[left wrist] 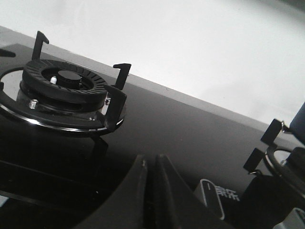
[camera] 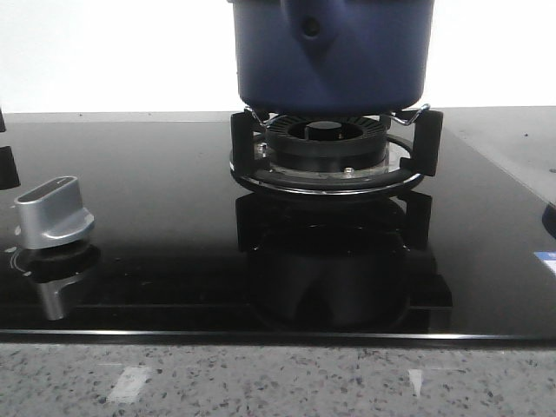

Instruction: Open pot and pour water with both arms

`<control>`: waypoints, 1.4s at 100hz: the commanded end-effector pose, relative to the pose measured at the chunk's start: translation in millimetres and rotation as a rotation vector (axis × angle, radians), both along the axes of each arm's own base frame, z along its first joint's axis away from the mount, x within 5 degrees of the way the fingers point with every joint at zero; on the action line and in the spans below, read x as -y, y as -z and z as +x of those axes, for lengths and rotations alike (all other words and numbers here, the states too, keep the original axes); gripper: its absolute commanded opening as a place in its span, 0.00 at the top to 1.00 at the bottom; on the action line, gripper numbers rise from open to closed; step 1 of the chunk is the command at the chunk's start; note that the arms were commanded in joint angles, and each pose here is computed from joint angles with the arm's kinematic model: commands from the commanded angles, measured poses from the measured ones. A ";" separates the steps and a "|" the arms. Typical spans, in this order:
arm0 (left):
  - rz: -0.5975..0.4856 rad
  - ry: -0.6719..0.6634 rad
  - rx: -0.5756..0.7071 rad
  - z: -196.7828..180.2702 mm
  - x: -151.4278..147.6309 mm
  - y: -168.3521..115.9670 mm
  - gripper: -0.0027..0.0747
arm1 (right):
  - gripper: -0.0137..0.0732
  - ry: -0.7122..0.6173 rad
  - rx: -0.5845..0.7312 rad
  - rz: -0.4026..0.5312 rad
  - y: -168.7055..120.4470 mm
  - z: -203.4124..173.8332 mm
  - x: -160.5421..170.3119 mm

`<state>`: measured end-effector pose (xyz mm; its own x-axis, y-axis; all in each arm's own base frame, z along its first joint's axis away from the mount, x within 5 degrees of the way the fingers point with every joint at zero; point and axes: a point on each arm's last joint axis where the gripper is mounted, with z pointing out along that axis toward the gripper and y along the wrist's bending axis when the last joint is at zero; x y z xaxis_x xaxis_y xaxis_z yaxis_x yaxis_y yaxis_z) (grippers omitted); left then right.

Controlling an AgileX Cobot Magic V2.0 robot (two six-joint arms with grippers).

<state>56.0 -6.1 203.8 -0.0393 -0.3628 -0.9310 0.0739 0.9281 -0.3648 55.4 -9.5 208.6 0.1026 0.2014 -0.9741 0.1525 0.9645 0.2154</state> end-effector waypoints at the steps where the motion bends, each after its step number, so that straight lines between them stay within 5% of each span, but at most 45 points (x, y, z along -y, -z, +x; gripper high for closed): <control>1: -0.084 -0.020 0.073 -0.8 -2.4 1.5 0.99 | 0.91 0.019 0.088 0.039 0.1 -1.7 2.0; 17: -0.175 -0.033 0.103 -1.0 -4.1 -1.7 0.99 | 0.91 0.017 0.105 0.120 -0.1 -1.9 2.6; 34: -0.272 -0.041 0.130 -1.8 -5.7 -7.4 0.99 | 0.91 0.003 0.134 0.338 0.2 -2.0 3.3; 47: -0.313 -0.027 0.154 -4.2 -5.1 -19.8 0.99 | 0.91 -0.057 0.081 0.360 -8.8 -3.0 -3.1; 65: -0.215 0.036 0.152 -9.6 1.0 -59.4 0.99 | 0.90 -0.141 -0.017 0.275 -40.3 -7.8 -13.3; 102: 0.153 0.171 -0.082 34.4 16.1 -158.7 0.99 | 0.90 -0.196 -0.424 0.067 -121.1 27.1 -12.7; 127: 0.206 0.302 -0.197 80.3 28.7 -178.5 0.99 | 0.90 -0.246 -0.601 0.059 -146.9 62.0 -10.7; 140: 0.234 0.451 -0.164 94.5 41.8 -183.7 0.90 | 0.74 -0.292 -0.595 0.026 -156.8 67.7 -13.1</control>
<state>142.9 -39.3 369.2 -0.3720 -0.0445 -0.9272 0.3555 0.9158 -0.1866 117.8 2.5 346.8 -0.5761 0.1848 -0.7963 0.0266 0.9778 0.2077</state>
